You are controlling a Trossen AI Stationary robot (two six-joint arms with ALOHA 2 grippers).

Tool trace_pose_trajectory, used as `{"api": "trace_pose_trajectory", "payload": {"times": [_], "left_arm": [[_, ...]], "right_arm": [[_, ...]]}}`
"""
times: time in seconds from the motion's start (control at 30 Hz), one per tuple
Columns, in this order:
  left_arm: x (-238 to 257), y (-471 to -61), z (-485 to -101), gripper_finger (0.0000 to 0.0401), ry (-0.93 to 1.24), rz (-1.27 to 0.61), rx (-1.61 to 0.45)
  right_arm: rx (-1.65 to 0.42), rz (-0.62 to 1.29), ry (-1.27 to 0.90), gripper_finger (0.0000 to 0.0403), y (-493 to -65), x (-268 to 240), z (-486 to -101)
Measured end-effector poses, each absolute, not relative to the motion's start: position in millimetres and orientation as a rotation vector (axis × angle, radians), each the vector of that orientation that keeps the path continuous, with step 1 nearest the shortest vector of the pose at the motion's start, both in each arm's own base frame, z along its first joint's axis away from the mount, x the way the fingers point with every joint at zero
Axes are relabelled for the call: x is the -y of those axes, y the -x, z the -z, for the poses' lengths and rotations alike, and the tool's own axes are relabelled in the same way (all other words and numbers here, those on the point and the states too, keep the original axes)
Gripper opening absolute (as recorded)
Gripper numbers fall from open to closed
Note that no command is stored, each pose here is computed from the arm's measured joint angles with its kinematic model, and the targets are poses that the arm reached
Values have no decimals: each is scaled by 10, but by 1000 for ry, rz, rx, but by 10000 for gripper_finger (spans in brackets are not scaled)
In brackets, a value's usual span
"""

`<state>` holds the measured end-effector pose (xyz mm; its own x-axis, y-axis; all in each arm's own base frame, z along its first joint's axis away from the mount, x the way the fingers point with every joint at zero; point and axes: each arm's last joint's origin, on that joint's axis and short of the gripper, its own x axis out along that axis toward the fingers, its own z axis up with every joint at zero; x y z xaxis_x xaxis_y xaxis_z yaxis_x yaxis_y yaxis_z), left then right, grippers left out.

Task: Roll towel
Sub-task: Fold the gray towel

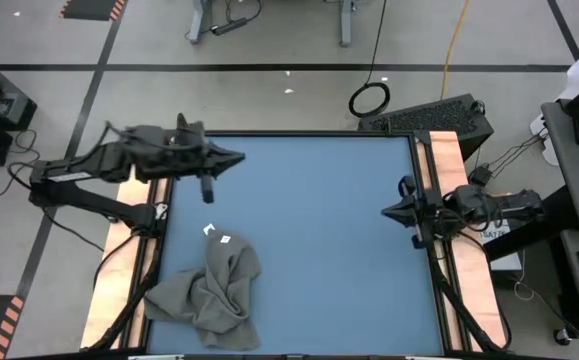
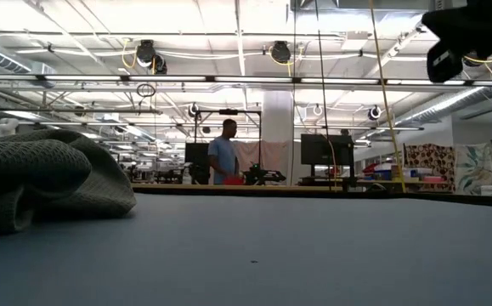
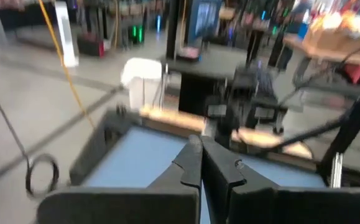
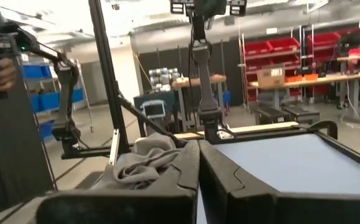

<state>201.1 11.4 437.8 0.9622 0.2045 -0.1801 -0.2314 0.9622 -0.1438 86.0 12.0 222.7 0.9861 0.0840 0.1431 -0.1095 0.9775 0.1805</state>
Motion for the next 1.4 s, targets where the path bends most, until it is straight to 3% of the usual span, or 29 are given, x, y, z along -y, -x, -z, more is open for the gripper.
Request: {"api": "trace_pose_trajectory", "payload": {"times": [0.37,0.7,0.87,1.17,1.4], "left_arm": [[-103,-2420,-4017,11,447,-228,-379],[78,-2575,-3686,13,624,-240,-637],[242,-2548,-3573,14,703,-223,-775],[565,-2512,-3310,14,799,-260,-1069],[717,-2454,-3060,21,816,-490,-1288]], "right_arm": [[-155,-74,-150,0,-893,-126,-3090],[-161,-72,-160,0,-1183,-174,-3899],[-140,-59,-315,0,-1351,-201,-4203],[-267,-6,-643,0,-1751,-271,-4151],[-457,3,-710,0,-1990,-332,-3925]]}}
